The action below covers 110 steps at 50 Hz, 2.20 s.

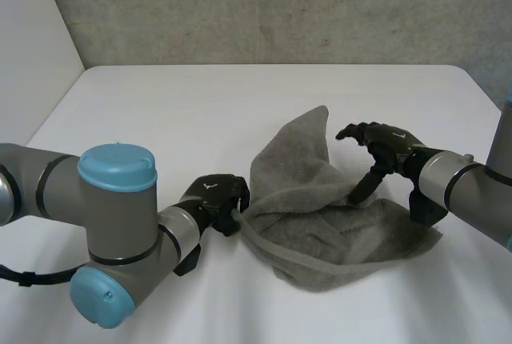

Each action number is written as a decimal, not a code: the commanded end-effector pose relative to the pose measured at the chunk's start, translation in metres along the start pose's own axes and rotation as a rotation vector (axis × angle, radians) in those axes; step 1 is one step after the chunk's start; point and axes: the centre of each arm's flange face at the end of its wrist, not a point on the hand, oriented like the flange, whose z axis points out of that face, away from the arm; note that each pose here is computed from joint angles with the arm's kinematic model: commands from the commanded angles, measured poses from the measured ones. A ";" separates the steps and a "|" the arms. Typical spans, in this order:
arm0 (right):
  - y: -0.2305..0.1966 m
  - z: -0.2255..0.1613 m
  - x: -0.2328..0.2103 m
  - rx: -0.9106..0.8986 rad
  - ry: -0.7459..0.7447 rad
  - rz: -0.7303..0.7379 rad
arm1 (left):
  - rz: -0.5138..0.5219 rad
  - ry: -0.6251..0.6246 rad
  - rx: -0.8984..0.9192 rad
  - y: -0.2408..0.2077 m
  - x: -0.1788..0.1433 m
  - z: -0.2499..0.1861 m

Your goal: Fold the towel.

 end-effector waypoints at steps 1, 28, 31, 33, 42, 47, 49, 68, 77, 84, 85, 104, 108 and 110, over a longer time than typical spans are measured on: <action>-0.013 -0.012 0.008 0.008 0.031 -0.029 | 0.005 0.009 -0.002 0.000 0.004 -0.001; 0.028 -0.066 0.012 -0.327 0.064 -0.437 | -0.012 -0.026 0.050 -0.030 -0.003 -0.028; 0.030 -0.073 0.007 -0.309 0.049 -0.440 | -0.019 -0.034 0.058 -0.033 -0.006 -0.025; 0.031 -0.076 0.004 -0.298 0.037 -0.441 | -0.023 -0.040 0.076 -0.038 -0.010 -0.021; 0.046 -0.082 -0.008 -0.268 -0.026 -0.428 | -0.054 -0.083 0.086 -0.045 -0.029 -0.013; 0.053 -0.081 -0.008 -0.276 -0.026 -0.422 | -0.058 -0.086 0.088 -0.045 -0.030 -0.012; 0.054 -0.081 -0.008 -0.277 -0.027 -0.418 | -0.059 -0.088 0.090 -0.046 -0.031 -0.012; 0.054 -0.056 -0.021 -0.139 -0.009 -0.357 | -0.106 -0.100 0.090 -0.048 -0.036 -0.013; 0.061 -0.038 -0.033 -0.121 -0.046 -0.334 | -0.109 -0.101 0.071 -0.043 -0.035 -0.017; 0.065 -0.023 -0.036 -0.096 -0.062 -0.319 | -0.113 -0.100 0.043 -0.035 -0.034 -0.020; 0.066 -0.020 -0.035 -0.090 -0.064 -0.308 | -0.113 -0.100 0.043 -0.035 -0.034 -0.020; -0.018 -0.069 -0.056 -0.131 -0.104 -0.380 | -0.118 -0.068 0.074 -0.076 -0.035 -0.067; -0.018 -0.077 -0.060 -0.210 -0.163 -0.479 | -0.134 -0.017 0.042 -0.080 -0.034 -0.071; -0.010 -0.069 -0.055 -0.267 -0.172 -0.566 | -0.141 -0.018 0.035 -0.081 -0.038 -0.070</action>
